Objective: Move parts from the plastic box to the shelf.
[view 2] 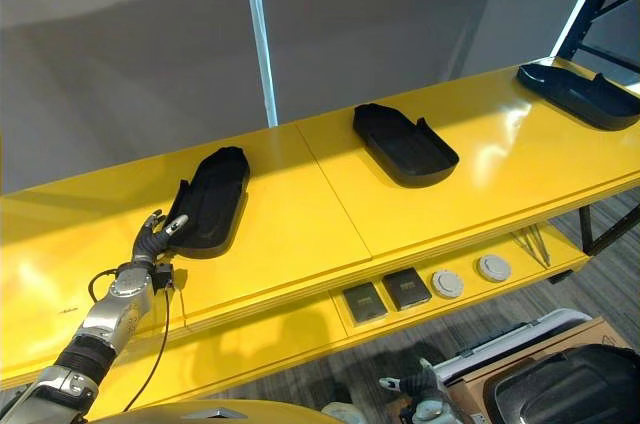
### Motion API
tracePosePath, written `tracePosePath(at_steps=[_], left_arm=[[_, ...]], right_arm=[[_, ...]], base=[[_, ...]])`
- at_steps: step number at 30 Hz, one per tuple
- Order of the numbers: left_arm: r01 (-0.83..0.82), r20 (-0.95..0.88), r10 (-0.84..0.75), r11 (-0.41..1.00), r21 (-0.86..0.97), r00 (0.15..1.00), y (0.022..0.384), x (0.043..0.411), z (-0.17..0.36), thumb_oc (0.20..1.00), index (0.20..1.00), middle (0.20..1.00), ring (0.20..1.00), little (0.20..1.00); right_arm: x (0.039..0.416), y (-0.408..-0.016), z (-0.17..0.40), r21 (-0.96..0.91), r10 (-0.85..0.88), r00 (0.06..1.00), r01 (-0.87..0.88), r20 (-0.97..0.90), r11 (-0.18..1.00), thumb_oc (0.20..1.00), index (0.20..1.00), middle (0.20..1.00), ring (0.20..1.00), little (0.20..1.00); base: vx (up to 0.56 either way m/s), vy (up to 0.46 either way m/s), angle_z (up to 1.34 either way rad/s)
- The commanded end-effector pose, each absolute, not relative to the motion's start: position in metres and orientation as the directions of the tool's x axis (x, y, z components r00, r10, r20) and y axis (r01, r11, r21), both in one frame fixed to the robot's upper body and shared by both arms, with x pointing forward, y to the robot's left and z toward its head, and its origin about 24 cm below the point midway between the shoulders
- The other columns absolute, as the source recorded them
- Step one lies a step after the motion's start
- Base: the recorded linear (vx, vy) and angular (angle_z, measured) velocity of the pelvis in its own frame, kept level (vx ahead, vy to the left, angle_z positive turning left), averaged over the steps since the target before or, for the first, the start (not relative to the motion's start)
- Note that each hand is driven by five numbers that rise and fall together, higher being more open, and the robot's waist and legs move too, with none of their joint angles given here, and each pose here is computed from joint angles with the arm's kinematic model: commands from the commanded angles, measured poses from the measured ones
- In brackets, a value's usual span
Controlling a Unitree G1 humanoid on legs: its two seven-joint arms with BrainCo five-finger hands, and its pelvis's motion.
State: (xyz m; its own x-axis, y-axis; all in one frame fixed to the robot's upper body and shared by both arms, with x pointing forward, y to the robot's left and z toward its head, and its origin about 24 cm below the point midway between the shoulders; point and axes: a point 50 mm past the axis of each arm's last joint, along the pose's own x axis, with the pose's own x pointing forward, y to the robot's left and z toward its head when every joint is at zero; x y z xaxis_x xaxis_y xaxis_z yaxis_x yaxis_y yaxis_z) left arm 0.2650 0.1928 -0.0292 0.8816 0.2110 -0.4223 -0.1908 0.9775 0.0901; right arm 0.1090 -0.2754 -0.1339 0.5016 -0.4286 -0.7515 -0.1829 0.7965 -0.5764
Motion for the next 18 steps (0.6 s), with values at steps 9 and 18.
tracePosePath(at_steps=[9,18], left_arm=[[-0.146,-0.543,0.134,0.989,0.021,0.829,0.202,0.239,-0.036,1.000,1.000,1.000,1.000,1.000],[-0.040,-0.557,0.012,0.998,-0.039,0.830,0.203,0.229,-0.034,1.000,1.000,1.000,1.000,1.000]], right_arm=[[0.125,-0.252,-0.137,-0.514,-0.340,0.541,-0.208,-0.769,0.832,1.000,1.000,1.000,1.000,1.000],[0.133,-0.261,-0.130,-0.547,-0.338,0.572,-0.241,-0.747,0.801,1.000,1.000,1.000,1.000,1.000]], base=[[0.00,0.037,0.02],[-0.01,0.030,0.02]])
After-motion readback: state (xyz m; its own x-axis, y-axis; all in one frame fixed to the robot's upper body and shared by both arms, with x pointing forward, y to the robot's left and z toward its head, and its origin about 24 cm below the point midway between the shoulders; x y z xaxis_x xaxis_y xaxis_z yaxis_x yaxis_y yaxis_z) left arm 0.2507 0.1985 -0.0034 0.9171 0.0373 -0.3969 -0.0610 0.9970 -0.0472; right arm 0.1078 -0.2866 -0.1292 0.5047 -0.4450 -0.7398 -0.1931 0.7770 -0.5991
